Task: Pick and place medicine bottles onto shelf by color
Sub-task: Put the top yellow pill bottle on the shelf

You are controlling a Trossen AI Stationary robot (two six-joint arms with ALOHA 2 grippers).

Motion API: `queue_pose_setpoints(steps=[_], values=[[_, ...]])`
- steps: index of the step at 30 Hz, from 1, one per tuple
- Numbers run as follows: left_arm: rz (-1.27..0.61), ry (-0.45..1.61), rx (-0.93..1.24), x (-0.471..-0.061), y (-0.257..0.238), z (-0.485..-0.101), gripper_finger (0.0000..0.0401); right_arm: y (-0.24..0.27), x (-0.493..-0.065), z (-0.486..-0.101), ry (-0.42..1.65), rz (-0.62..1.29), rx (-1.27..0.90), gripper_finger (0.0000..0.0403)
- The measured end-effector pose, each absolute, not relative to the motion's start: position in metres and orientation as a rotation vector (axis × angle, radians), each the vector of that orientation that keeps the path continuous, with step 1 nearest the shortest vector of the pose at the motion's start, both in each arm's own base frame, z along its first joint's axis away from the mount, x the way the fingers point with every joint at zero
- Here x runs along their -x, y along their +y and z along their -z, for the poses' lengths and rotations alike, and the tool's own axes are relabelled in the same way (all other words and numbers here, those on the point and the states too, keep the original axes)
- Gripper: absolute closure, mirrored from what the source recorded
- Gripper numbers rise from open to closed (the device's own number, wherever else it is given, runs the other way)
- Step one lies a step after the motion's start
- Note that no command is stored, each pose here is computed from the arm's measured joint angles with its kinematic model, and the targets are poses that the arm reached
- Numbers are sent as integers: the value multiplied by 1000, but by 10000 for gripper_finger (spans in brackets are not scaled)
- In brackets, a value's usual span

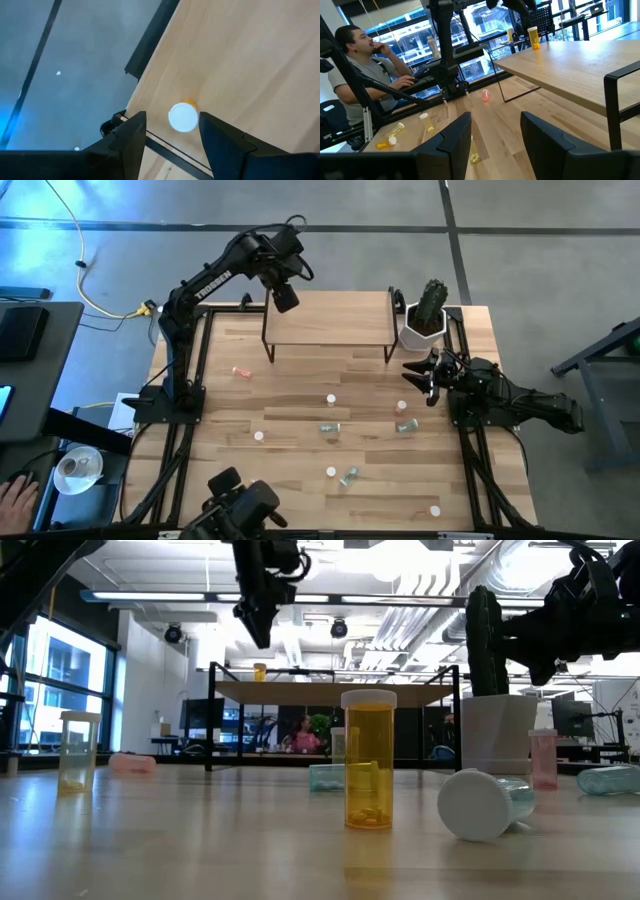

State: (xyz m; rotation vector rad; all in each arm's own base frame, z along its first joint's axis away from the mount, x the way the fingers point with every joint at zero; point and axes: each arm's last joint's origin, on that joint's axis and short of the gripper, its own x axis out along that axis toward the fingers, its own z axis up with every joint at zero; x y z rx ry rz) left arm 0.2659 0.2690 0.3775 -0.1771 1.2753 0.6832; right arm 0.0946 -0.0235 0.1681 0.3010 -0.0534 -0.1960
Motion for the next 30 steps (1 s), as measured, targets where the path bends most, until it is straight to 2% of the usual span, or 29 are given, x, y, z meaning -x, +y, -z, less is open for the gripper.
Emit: queue_pose_setpoints(steps=[8, 16, 23, 30], values=[[-539, 1152, 262, -264, 250, -395, 229, -23, -95, -169, -63, 194, -299, 240], [-487, 1056, 203, -259, 214, -392, 229, -23, -94, -171, -79, 192, -290, 240], [-481, 916, 168, -243, 175, -368, 229, -23, -94, -181, -173, 181, -222, 240], [-439, 800, 173, -228, 137, -321, 229, -22, -91, -193, -297, 166, -187, 240]])
